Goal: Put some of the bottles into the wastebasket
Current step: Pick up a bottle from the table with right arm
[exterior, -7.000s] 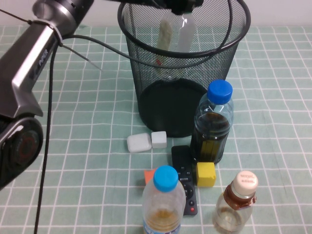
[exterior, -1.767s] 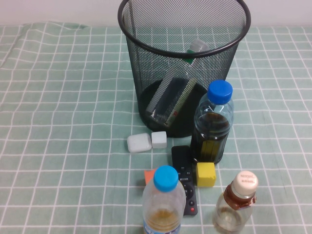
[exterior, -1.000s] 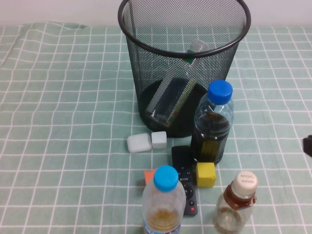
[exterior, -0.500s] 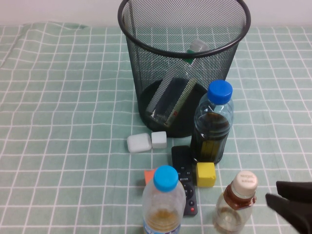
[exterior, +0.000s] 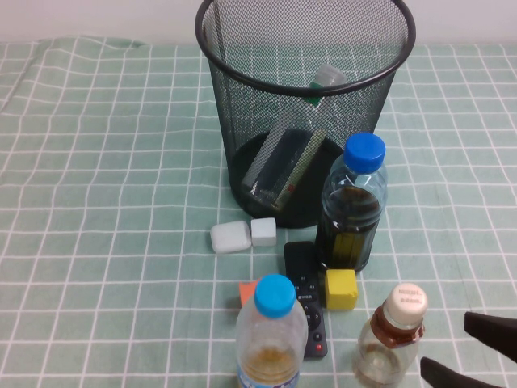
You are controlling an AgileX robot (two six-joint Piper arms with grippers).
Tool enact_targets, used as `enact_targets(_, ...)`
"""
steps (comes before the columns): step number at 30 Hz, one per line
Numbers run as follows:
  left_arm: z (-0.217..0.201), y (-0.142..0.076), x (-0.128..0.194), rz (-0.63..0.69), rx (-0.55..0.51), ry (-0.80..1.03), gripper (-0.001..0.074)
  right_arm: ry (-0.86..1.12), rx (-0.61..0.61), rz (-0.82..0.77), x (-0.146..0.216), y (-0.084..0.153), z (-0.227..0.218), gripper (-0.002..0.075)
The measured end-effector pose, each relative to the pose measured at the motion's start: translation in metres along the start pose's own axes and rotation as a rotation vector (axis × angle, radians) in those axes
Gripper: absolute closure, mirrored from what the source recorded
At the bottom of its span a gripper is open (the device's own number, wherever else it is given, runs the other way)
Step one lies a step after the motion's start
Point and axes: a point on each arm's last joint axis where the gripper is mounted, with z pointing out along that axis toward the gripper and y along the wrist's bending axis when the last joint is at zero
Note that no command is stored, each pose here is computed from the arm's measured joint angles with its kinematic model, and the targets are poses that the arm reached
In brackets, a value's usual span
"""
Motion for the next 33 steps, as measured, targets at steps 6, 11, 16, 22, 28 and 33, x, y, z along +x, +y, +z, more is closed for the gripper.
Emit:
enact_targets(6,0.000,0.000,0.000,0.000,0.000,0.000,0.0739,-0.106,0.019,-0.014,-0.007,-0.001,0.000,0.0197)
enact_targets(11,0.000,0.000,0.000,0.000,0.000,0.000,0.0739,-0.106,0.029,-0.018,-0.007,-0.001,0.003,0.0197)
enact_targets(16,0.000,0.000,0.000,0.000,0.000,0.000,0.0739,-0.027,0.026,0.003,-0.005,0.001,0.017,0.0197)
enact_targets(22,0.000,0.000,0.000,0.000,0.000,0.000,0.0739,-0.005,0.037,0.002,-0.010,0.002,0.027,0.0196)
enact_targets(28,0.000,0.000,0.000,0.000,0.000,0.000,0.0739,-0.023,0.047,0.001,-0.012,0.001,0.028,0.0148)
enact_targets(33,0.000,0.000,0.000,0.000,0.000,0.000,0.0739,0.010,0.057,0.007,-0.008,0.001,0.034,0.0094)
